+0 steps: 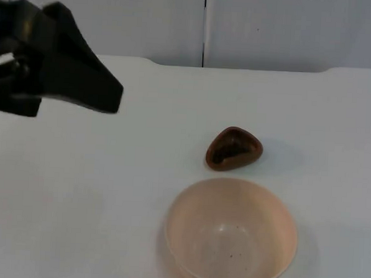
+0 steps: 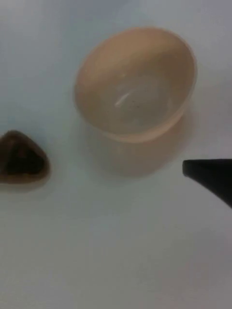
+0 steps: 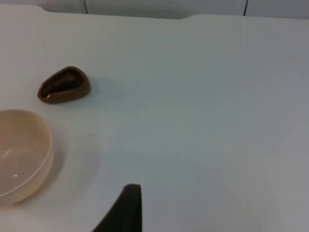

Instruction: Pick up the bowl with the left hand and pour the coffee beans from the cup into the bowl with the right hand.

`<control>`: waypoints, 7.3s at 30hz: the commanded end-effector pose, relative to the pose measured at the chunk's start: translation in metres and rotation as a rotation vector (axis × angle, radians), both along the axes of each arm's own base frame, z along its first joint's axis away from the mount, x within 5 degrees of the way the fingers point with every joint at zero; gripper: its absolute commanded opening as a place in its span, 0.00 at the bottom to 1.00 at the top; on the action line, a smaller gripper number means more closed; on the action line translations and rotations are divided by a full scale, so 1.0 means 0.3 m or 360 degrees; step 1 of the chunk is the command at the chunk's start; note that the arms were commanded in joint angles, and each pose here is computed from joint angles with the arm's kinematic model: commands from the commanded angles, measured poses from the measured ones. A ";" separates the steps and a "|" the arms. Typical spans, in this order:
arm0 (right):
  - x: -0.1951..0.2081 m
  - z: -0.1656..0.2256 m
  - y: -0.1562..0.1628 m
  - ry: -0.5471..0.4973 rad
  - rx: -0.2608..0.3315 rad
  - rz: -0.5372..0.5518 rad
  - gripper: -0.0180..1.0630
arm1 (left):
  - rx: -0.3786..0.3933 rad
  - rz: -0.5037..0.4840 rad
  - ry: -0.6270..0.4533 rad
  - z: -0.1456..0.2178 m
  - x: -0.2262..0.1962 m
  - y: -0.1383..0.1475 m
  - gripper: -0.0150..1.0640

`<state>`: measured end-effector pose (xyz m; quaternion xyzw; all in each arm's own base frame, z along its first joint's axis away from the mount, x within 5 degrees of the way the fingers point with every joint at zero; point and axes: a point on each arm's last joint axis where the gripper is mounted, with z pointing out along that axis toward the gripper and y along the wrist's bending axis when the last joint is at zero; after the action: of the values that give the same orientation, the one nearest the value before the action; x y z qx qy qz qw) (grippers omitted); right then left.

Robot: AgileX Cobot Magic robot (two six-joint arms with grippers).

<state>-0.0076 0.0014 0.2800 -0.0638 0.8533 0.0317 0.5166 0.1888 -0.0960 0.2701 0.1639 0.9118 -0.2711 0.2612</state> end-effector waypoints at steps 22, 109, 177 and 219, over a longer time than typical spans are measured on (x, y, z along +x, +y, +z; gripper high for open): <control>-0.001 0.001 0.000 -0.0012 0.0002 -0.0009 0.99 | 0.0298 -0.0026 0.0387 -0.212 0.190 -0.211 0.92; 0.000 0.001 -0.006 -0.0016 -0.0029 -0.0027 0.99 | 0.0321 0.0226 0.0561 -0.384 0.353 -0.167 0.01; 0.000 0.002 -0.006 -0.0019 -0.0029 -0.0027 0.99 | 0.0673 0.0380 0.0648 -0.249 0.385 -0.147 0.01; 0.855 0.306 0.100 0.0489 0.0004 0.0027 0.99 | 0.0668 0.0385 0.0657 -0.252 0.383 -0.147 0.01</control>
<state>0.2328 0.0309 0.3708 -0.0608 0.9199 0.0485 0.3844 0.3045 -0.1375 0.1892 0.0511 0.9952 -0.0621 0.0560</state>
